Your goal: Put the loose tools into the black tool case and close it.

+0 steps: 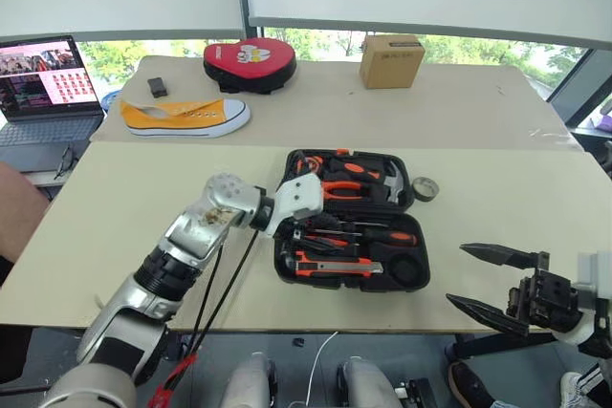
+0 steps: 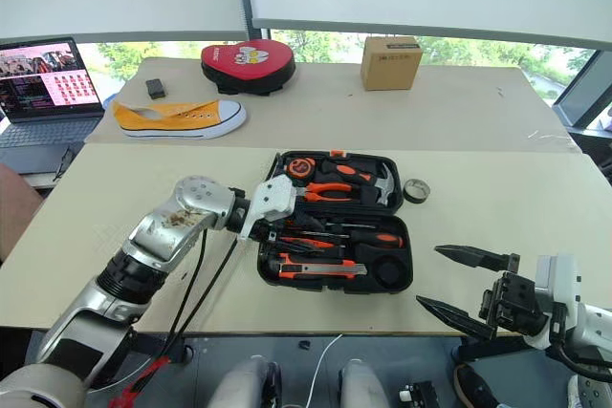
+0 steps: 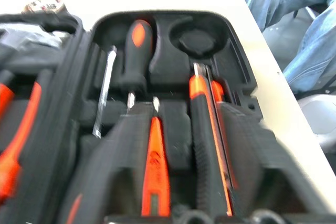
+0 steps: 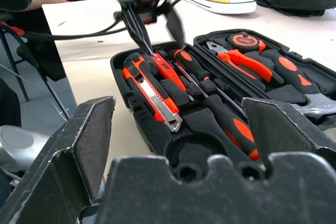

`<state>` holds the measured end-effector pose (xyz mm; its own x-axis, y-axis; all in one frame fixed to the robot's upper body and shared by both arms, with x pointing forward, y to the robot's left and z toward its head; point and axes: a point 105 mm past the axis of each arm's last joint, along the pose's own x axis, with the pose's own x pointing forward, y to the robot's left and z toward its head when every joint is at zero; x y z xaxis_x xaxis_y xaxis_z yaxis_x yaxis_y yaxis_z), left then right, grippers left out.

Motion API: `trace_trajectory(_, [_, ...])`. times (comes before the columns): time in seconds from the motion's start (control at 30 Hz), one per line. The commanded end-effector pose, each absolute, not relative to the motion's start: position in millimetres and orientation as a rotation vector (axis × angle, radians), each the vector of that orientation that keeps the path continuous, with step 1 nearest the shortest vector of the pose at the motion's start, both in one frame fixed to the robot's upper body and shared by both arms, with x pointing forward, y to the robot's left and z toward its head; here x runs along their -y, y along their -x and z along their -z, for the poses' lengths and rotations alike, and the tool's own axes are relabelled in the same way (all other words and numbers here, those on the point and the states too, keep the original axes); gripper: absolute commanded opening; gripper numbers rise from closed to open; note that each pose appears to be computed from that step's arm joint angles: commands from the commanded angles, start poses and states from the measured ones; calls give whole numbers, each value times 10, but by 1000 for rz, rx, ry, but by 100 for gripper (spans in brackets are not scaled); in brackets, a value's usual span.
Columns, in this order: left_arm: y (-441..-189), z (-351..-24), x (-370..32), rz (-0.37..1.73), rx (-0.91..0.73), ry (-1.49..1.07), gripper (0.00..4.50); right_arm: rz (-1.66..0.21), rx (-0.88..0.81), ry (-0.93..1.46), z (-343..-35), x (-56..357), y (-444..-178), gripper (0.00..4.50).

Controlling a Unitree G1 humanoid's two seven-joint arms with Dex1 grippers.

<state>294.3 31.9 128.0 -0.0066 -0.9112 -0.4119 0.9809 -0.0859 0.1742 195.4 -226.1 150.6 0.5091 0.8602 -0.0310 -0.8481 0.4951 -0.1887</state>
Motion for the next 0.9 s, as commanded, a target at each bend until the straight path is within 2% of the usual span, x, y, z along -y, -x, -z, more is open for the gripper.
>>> trace_trajectory(0.03, [-2875, -1305, -212, 1617, -83, -445, 46, -1019, 115, 222, -1601, 2237, -1939, 450])
trace_trajectory(0.07, [-2848, -1284, -188, 1622, -76, -432, 10, -1017, 114, 221, -1596, 2231, -1933, 450])
trace_trajectory(0.1, [-2825, -1257, -176, 1628, -74, -433, 4, -1015, 113, 219, -1592, 2226, -1929, 450])
trace_trajectory(0.23, [-2734, -1049, -197, 1655, -151, -449, 4, -1013, 110, 214, -1578, 2205, -1922, 450])
trace_trajectory(0.43, [-2863, -790, -282, 1542, -304, -494, 4, -1011, 114, 215, -1585, 2201, -1930, 450])
trace_trajectory(0.53, [-2814, -682, -337, 1571, -388, -531, 4, -1011, 118, 214, -1594, 2194, -1936, 450])
trace_trajectory(0.67, [-2866, -624, -307, 1487, -484, -437, 4, -1009, 120, 209, -1594, 2185, -1932, 450])
trace_trajectory(0.73, [-2904, -666, -256, 1456, -468, -396, 4, -1006, 122, 205, -1597, 2181, -1930, 450])
trace_trajectory(0.9, [-2806, -1015, -149, 1573, -252, -375, 4, -1000, 118, 197, -1593, 2193, -1912, 450])
